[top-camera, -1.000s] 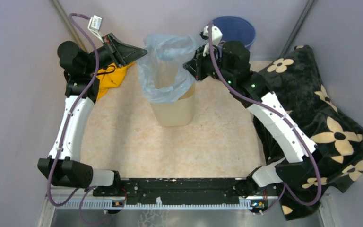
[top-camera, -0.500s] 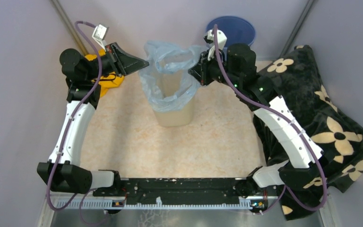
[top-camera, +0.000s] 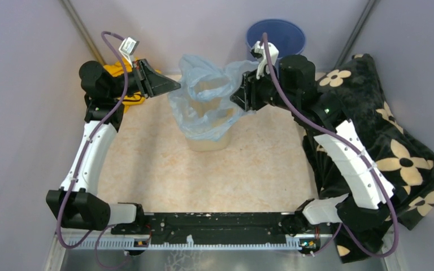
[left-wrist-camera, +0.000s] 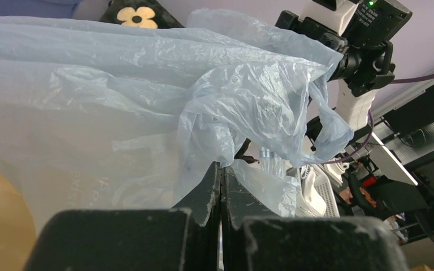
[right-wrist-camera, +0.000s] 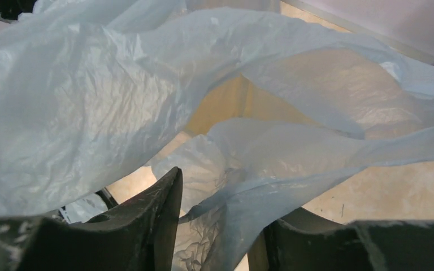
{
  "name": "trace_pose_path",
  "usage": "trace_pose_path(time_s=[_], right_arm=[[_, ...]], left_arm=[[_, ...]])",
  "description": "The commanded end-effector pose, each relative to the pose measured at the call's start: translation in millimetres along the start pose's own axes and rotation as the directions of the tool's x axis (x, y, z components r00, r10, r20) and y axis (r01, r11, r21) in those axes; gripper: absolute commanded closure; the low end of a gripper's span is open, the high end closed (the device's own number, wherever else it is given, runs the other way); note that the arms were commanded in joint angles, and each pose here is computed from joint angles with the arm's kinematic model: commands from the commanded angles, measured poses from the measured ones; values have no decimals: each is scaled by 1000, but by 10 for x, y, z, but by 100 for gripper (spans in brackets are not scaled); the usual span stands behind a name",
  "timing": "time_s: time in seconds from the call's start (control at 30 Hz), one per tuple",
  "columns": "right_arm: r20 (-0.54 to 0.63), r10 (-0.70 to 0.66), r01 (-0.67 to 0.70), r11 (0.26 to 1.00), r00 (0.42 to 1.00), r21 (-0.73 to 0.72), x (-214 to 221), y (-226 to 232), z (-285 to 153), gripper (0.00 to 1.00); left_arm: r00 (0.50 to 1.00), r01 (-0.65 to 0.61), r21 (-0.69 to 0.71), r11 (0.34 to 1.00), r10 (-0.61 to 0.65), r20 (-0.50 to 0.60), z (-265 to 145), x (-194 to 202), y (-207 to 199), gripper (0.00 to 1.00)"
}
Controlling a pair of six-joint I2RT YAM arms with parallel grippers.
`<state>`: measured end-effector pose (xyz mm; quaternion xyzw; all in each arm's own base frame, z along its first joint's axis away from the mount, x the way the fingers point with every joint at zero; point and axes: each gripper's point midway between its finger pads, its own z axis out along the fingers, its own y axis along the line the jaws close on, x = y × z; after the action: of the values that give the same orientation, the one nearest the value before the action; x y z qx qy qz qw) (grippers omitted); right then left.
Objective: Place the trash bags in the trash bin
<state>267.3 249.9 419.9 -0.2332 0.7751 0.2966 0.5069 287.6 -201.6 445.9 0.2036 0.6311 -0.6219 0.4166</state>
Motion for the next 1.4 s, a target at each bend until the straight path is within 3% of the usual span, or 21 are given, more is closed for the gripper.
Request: trace_pose_path(time_s=[0.0, 0.17, 0.43, 0.47, 0.53, 0.6, 0.63, 0.73, 0.97, 1.17, 1.37], right_arm=[[97, -7, 16, 996, 995, -90, -277, 244, -475, 51], [146, -17, 42, 984, 989, -173, -432, 445, -708, 44], [183, -104, 129, 983, 978, -130, -564, 444, -1095, 31], [192, -101, 128, 983, 976, -129, -581, 450, -1126, 33], [196, -88, 122, 978, 977, -169, -575, 520, -1127, 51], [183, -68, 108, 969, 981, -221, -546, 594, -1046, 95], [177, -54, 98, 964, 983, -246, -530, 628, -989, 100], [129, -84, 120, 944, 988, -308, -370, 795, -753, 100], [1, -243, 233, 930, 970, -285, 177, 1136, -82, 100], [34, -230, 233, 963, 972, -138, 390, 932, 398, 100], [186, -250, 239, 968, 950, 82, 137, 622, 648, 100]], left_arm=[[999, -32, 41, 999, 33, -33, -24, 42, -110, 100], [999, -41, 45, 998, 42, -30, -24, 27, -135, 100], [999, -30, 49, 998, 31, -25, 30, -1, -79, 100], [999, -30, 49, 998, 31, -25, 35, -2, -77, 100], [999, -33, 51, 998, 34, -22, 44, -6, -86, 100], [999, -35, 53, 998, 37, -20, 51, -15, -102, 100], [999, -37, 55, 998, 38, -21, 57, -15, -111, 100], [999, -39, 59, 998, 40, -18, 72, -28, -136, 100], [999, -37, 61, 997, 38, -18, 93, -37, -141, 100], [999, -37, 64, 997, 38, -21, 95, -30, -148, 100], [999, -40, 71, 997, 42, -31, 82, -2, -191, 100]])
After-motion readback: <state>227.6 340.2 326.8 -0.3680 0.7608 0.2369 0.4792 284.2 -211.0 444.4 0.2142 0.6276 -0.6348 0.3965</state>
